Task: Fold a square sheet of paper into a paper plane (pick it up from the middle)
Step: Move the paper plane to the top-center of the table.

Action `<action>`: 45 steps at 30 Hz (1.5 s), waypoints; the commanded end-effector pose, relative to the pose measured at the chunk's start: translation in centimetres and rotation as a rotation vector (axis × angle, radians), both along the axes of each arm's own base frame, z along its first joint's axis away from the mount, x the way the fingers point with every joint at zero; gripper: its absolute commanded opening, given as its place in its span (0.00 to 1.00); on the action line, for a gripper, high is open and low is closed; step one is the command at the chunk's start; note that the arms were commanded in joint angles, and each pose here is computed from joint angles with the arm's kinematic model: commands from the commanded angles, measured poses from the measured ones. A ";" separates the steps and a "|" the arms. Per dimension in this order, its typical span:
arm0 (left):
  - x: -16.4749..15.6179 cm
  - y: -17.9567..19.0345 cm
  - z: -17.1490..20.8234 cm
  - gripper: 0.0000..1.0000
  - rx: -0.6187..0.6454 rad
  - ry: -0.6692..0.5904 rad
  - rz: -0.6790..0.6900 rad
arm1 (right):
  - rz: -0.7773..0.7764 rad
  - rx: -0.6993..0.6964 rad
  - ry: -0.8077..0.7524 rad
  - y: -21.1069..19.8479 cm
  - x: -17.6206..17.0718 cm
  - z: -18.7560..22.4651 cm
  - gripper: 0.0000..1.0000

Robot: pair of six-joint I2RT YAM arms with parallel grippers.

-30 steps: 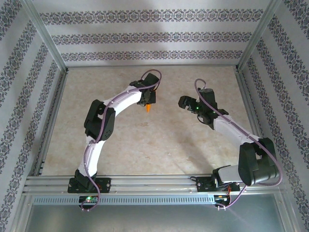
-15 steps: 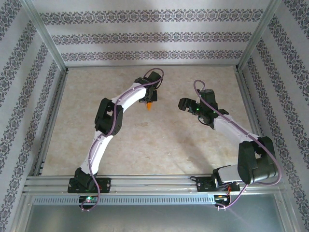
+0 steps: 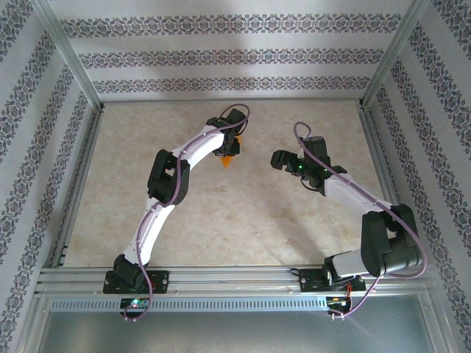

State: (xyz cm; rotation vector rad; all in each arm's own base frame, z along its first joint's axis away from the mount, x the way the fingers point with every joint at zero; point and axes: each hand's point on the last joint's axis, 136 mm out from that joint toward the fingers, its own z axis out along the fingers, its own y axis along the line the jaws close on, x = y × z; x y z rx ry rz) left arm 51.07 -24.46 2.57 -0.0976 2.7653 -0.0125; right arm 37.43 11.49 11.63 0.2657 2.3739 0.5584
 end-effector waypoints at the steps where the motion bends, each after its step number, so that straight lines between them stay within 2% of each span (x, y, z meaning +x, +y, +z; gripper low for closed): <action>1: -0.7 1.6 -1.4 0.27 0.049 0.060 0.014 | 0.011 0.008 0.011 0.2 0.2 -0.3 0.98; 8: -1.1 2.2 -2.3 0.34 0.068 0.073 0.074 | 0.018 0.018 0.022 0.4 0.2 -0.5 0.98; 17: -0.8 2.0 -3.7 0.36 0.013 0.087 0.130 | 0.017 0.027 0.037 0.5 0.0 -0.9 0.98; 22: -1.2 1.7 -4.5 0.39 0.017 0.113 0.092 | 0.018 0.028 0.037 0.5 0.0 -0.9 0.98; 28: -1.3 1.8 -4.4 0.35 0.039 0.117 0.033 | 0.017 0.032 0.042 0.6 0.1 -1.0 0.98; 36: -1.7 1.2 -4.9 0.39 0.042 0.136 -0.051 | 0.014 0.038 0.049 0.6 0.1 -1.2 0.98; 45: -1.5 1.2 -4.7 0.39 0.034 0.128 -0.028 | 0.012 0.041 0.055 0.7 0.3 -1.3 0.98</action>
